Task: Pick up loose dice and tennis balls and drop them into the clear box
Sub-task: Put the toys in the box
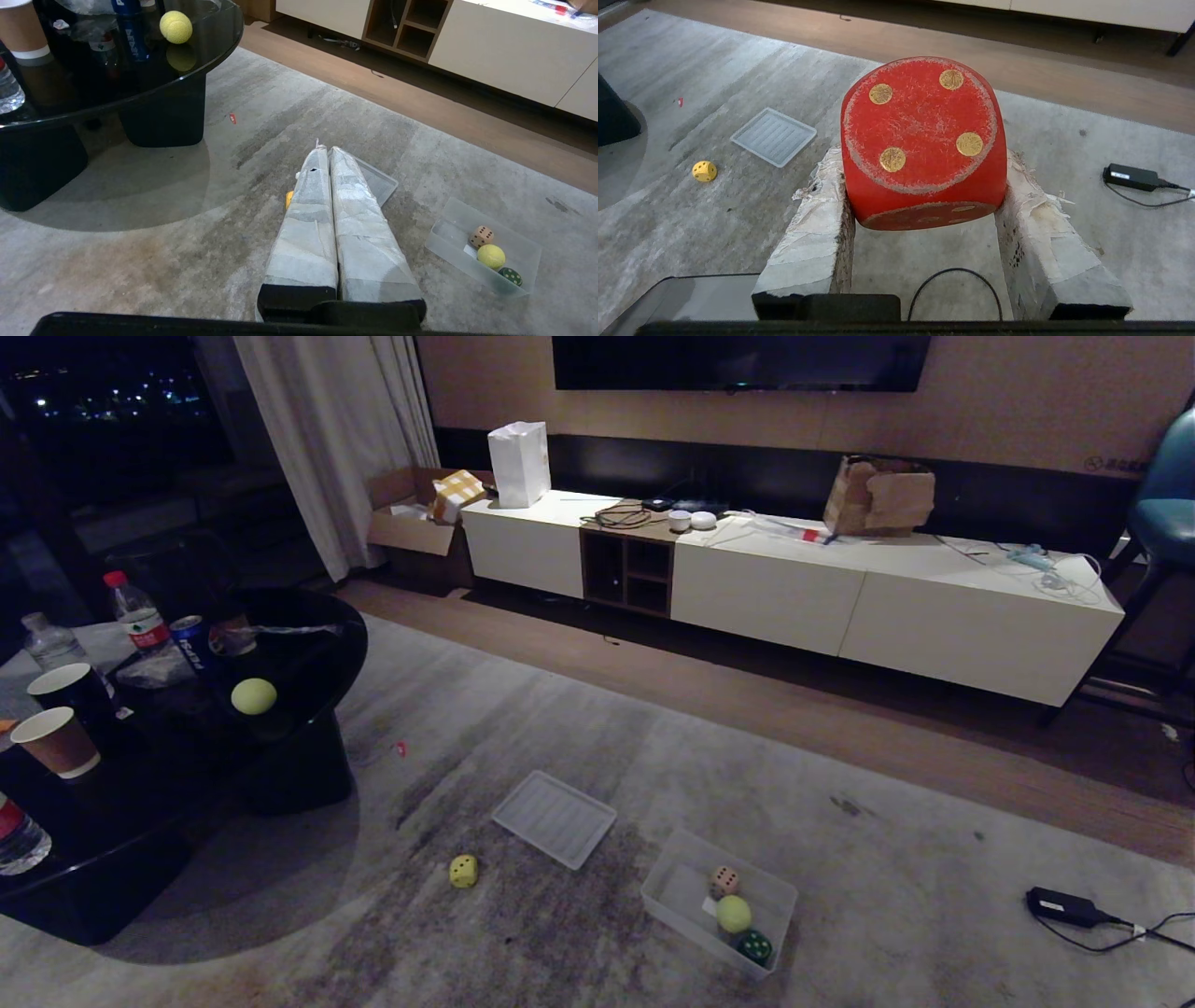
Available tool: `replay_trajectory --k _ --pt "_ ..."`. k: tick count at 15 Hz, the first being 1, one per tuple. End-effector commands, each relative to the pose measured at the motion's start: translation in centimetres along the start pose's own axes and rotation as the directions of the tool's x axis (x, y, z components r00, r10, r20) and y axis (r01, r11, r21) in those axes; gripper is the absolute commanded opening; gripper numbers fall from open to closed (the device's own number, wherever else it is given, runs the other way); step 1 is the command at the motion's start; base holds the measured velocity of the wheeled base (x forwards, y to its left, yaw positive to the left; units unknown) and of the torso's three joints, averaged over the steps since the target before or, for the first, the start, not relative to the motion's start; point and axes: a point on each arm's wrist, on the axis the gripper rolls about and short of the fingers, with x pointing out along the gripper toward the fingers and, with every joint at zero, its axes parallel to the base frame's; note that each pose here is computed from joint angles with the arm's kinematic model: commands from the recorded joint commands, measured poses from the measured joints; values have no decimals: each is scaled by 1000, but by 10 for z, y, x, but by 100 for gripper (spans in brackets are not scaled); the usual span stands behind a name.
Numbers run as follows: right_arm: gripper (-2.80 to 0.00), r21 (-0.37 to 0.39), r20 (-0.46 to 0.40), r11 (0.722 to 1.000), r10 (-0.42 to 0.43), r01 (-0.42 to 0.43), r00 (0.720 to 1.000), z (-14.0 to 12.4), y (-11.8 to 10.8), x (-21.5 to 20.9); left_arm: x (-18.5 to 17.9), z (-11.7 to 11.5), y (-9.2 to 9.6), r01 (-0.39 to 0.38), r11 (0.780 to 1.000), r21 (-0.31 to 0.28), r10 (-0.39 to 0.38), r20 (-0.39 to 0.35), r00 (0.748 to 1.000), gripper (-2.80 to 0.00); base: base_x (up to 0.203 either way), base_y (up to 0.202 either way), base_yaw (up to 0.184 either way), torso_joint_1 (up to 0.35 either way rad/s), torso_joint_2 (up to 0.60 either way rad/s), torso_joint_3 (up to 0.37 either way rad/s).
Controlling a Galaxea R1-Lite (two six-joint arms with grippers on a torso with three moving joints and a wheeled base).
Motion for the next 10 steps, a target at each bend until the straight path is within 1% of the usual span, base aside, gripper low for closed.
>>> replay_trajectory --k 1,5,10 --pt "-280 0 -3 1000 1 -1 1000 0 0 0 0 0 0 -4 1000 0 4 -1 1000 -280 0 0 0 0 0 0" --pt "-280 0 -3 1000 1 -1 1000 0 0 0 0 0 0 -4 1000 -2 4 -1 1000 -280 0 0 0 0 0 0" --pt "-280 0 -3 1000 1 -1 1000 0 0 0 0 0 0 -4 1000 -2 4 -1 1000 -280 0 0 0 3 1 -174"
